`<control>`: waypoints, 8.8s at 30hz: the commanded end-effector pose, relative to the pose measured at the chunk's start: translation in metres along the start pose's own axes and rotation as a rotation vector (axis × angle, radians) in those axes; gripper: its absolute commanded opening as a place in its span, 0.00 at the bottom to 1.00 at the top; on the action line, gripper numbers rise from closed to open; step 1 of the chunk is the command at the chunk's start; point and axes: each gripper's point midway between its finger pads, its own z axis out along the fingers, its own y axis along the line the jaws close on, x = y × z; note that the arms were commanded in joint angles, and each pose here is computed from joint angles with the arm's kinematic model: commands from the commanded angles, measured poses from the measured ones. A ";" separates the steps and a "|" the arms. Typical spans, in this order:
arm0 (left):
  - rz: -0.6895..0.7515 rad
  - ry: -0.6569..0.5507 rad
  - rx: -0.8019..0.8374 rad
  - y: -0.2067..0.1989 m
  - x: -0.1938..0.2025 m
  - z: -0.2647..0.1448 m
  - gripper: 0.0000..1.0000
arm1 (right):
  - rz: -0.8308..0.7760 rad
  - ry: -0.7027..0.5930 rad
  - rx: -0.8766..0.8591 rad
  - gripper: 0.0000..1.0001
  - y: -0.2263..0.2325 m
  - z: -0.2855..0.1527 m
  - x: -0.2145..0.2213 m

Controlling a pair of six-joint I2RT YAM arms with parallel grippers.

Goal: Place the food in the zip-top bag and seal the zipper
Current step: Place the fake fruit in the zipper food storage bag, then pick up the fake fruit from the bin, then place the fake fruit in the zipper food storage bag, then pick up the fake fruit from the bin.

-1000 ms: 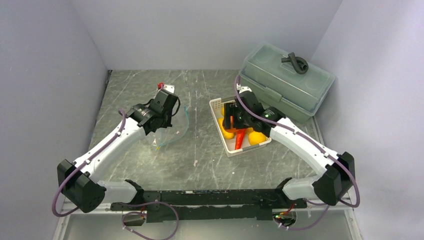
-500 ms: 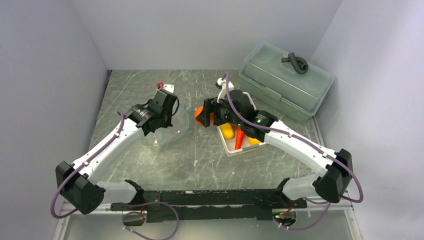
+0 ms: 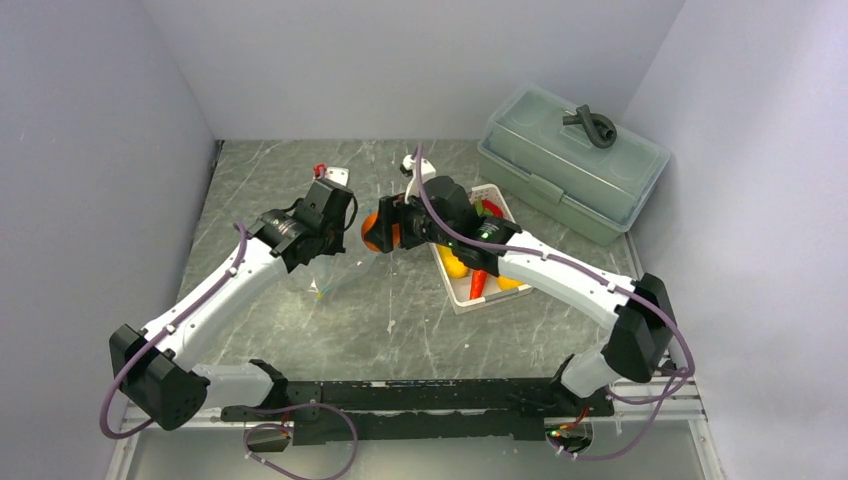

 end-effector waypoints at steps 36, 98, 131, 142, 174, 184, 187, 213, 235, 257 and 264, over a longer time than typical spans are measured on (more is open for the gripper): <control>-0.039 -0.051 0.043 -0.003 -0.010 -0.008 0.00 | -0.029 -0.001 -0.047 0.93 0.024 0.044 -0.005; -0.033 -0.032 0.058 -0.007 -0.007 -0.005 0.00 | 0.075 0.470 1.007 0.91 -0.249 -0.129 0.119; -0.031 -0.033 0.052 -0.006 -0.008 -0.006 0.00 | 0.126 0.324 1.043 0.51 -0.252 -0.144 0.091; -0.030 -0.028 0.047 -0.005 -0.007 -0.004 0.00 | 0.164 0.057 0.636 0.48 -0.176 -0.124 0.021; -0.032 -0.040 0.051 -0.004 -0.009 -0.007 0.00 | 0.062 -0.042 -0.104 0.48 0.025 -0.017 -0.020; -0.031 -0.035 0.050 -0.005 -0.008 -0.006 0.00 | 0.053 0.030 -0.120 0.48 0.034 0.020 -0.001; -0.030 -0.037 0.050 -0.005 -0.008 -0.006 0.00 | 0.069 0.051 -0.127 0.48 0.034 0.030 0.006; -0.027 -0.031 0.040 -0.004 -0.007 -0.004 0.00 | 0.050 0.027 -0.113 0.95 0.034 0.027 0.007; -0.028 -0.027 0.042 -0.004 -0.006 -0.004 0.00 | -0.084 -0.039 0.363 0.89 -0.064 -0.057 0.011; -0.027 -0.024 0.045 -0.005 -0.006 -0.003 0.00 | 0.017 0.195 0.602 0.61 -0.175 -0.052 0.057; -0.026 -0.025 0.044 -0.005 -0.006 -0.003 0.00 | 0.043 0.249 0.585 0.54 -0.189 -0.030 0.071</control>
